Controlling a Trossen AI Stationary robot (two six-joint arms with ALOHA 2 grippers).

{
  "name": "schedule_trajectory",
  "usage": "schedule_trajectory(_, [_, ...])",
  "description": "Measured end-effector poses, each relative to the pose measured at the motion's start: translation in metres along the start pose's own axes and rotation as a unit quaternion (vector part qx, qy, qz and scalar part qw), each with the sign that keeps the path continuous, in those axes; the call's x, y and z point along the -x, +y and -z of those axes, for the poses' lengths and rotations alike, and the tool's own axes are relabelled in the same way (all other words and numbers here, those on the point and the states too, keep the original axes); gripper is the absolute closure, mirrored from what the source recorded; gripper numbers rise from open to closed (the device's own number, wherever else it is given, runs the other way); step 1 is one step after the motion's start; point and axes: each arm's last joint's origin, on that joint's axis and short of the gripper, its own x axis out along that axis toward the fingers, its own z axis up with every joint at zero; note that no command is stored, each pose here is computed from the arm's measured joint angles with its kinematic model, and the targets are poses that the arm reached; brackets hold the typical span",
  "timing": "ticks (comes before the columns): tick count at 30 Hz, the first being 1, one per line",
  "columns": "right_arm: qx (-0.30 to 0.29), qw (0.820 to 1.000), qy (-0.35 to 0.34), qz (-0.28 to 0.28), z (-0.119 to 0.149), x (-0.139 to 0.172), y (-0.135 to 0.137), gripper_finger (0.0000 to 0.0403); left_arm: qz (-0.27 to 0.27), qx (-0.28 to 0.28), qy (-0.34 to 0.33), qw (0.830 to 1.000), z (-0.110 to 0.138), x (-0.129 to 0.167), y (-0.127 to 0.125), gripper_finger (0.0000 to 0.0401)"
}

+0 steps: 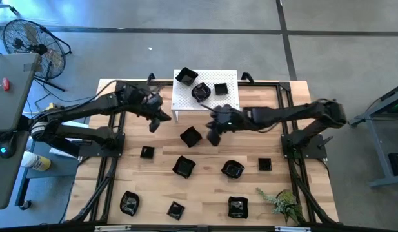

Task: Pick & Place Mini shaped plates
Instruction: Stack the black distorted square plate on top of the black distorted square plate on the shelf

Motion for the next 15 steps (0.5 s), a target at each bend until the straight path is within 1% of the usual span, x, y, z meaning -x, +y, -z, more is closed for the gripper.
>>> schedule_trajectory(4, [-0.032,0.999,-0.005,0.010,0.023,0.025,-0.018,0.0385,0.011,0.017,0.049,0.999,0.006,-0.019,-0.007,0.0400])
schedule_trajectory(7, [-0.047,0.999,-0.024,0.005,0.035,0.043,-0.029,0.0388,-0.010,0.028,0.090,0.995,0.013,-0.042,-0.011,0.0400])
schedule_trajectory(10, [-0.053,0.998,-0.046,-0.006,0.046,0.057,-0.038,0.0400,-0.043,0.028,0.114,0.992,0.019,-0.061,-0.015,0.0400])
schedule_trajectory(13, [-0.063,0.995,-0.078,-0.016,0.050,0.071,-0.047,0.0398,-0.046,0.020,0.125,0.991,0.024,-0.080,-0.019,0.0400])
schedule_trajectory(15, [-0.068,0.993,-0.094,-0.022,0.053,0.077,-0.052,0.0396,-0.051,0.029,0.128,0.990,0.026,-0.092,-0.020,0.0400])
